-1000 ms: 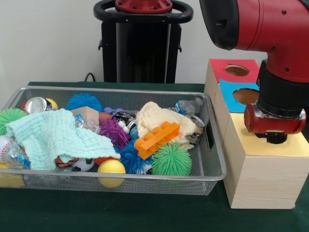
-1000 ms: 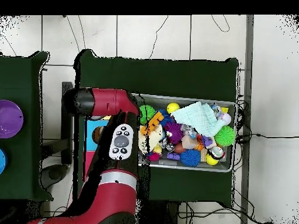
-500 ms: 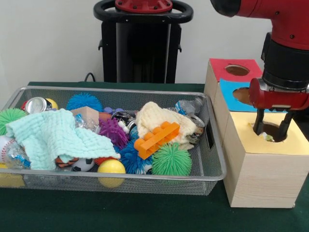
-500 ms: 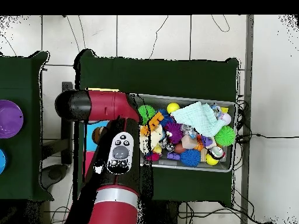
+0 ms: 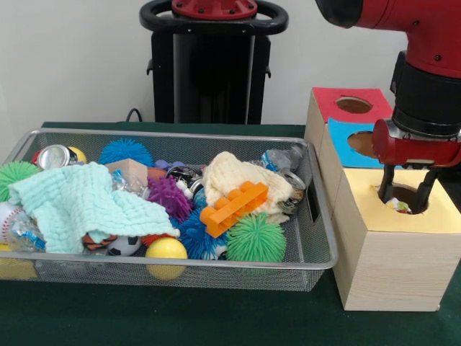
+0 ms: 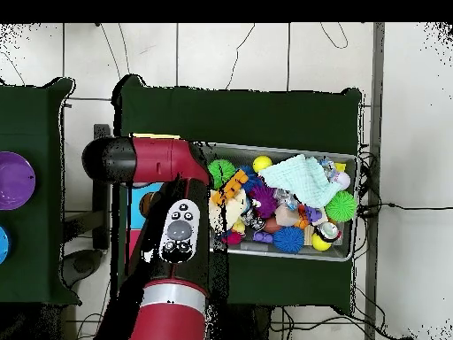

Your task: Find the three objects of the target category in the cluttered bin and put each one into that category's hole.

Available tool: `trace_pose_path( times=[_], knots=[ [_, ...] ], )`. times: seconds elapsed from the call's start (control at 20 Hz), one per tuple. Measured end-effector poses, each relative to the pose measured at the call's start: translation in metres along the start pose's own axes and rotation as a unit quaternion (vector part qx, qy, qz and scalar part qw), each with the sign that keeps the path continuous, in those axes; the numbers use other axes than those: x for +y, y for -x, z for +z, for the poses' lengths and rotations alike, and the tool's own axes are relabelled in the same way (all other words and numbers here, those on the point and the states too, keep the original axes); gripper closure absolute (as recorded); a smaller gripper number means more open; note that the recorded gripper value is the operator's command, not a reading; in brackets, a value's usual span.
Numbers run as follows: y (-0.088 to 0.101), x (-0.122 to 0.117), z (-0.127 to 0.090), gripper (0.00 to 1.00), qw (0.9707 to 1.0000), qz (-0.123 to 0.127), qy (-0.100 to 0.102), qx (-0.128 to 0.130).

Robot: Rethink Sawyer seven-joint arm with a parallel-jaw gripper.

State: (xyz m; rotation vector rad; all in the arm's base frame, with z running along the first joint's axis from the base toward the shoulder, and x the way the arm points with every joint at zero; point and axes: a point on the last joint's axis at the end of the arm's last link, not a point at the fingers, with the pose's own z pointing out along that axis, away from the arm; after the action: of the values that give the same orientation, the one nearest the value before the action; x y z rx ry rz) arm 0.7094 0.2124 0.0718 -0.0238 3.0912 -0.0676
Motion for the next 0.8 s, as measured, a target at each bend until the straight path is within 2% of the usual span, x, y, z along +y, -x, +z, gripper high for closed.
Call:
trace_pose_path(
  times=[0.3,0.65,0.7,0.8],
  knots=[
    [0.0006,0.0026,0.0008,0.0,0.9999,-0.006,-0.009,-0.001],
    [0.0036,0.0034,0.0037,0.0,0.9998,-0.009,-0.014,0.01],
    [0.0049,0.004,0.0049,1.0,0.9997,-0.011,-0.016,0.012],
    [0.0052,0.0041,0.0058,1.0,0.9997,-0.011,-0.016,0.012]
  ],
)
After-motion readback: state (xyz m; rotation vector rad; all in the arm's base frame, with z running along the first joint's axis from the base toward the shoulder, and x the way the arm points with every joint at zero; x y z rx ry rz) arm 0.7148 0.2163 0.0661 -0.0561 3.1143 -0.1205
